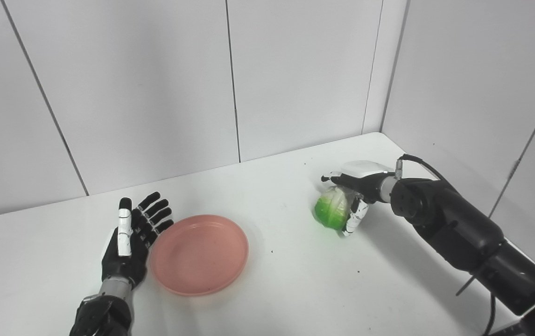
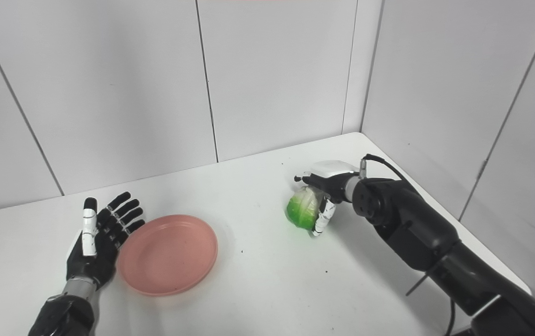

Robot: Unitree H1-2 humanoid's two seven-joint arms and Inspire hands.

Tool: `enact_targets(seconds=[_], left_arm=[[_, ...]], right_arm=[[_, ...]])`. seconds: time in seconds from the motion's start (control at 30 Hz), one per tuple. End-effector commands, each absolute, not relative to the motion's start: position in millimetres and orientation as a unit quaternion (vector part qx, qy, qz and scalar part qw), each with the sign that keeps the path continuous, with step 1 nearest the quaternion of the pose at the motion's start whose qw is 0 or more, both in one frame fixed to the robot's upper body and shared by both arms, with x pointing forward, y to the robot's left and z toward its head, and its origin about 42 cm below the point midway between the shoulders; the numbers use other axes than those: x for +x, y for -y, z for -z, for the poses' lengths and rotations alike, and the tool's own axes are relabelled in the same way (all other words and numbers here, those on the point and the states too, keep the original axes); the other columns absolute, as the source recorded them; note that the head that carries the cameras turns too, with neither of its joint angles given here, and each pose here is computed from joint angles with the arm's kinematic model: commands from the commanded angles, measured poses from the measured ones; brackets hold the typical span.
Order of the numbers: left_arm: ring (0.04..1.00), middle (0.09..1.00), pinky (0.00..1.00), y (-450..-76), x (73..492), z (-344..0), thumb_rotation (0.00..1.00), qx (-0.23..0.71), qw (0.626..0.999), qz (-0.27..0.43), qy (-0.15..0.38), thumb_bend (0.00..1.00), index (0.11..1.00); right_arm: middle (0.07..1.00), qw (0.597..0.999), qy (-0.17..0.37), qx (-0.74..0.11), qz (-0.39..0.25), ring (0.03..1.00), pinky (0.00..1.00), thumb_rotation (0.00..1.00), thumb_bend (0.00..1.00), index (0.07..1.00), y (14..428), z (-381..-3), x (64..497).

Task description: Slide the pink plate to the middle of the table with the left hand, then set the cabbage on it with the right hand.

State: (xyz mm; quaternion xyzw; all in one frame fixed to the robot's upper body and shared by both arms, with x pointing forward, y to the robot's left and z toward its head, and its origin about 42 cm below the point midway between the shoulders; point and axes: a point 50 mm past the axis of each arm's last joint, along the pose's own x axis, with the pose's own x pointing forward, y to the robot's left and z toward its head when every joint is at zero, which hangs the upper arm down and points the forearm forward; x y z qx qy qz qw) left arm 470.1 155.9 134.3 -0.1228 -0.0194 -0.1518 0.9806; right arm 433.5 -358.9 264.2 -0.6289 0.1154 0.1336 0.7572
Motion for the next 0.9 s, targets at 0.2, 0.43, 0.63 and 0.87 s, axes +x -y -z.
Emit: enact_targets(seconds=[0.2,0.43,0.63,0.87], left_arm=[[0.792,0.776,0.75,-156,478,-159,0.96,-0.121,0.978,0.16,0.059,0.84,0.745],[0.797,0.781,0.76,-160,477,-159,1.0,-0.115,0.979,0.16,0.061,0.8,0.756],[0.792,0.776,0.75,-158,476,-159,0.99,-0.12,0.979,0.154,0.057,0.8,0.749],[0.788,0.772,0.74,-156,474,-160,0.98,-0.118,0.979,0.154,0.058,0.82,0.744]], right_arm=[[0.539,0.779,-0.036,-0.615,-0.114,0.461,0.47,0.0,0.6,0.569,355,-257,437],[0.505,0.799,-0.009,-0.597,-0.07,0.453,0.41,0.0,0.52,0.468,355,-239,437],[0.508,0.799,0.008,-0.598,-0.062,0.46,0.42,0.0,0.52,0.46,357,-237,435],[0.506,0.809,0.069,-0.581,-0.043,0.45,0.4,0.0,0.52,0.468,344,-266,432]])
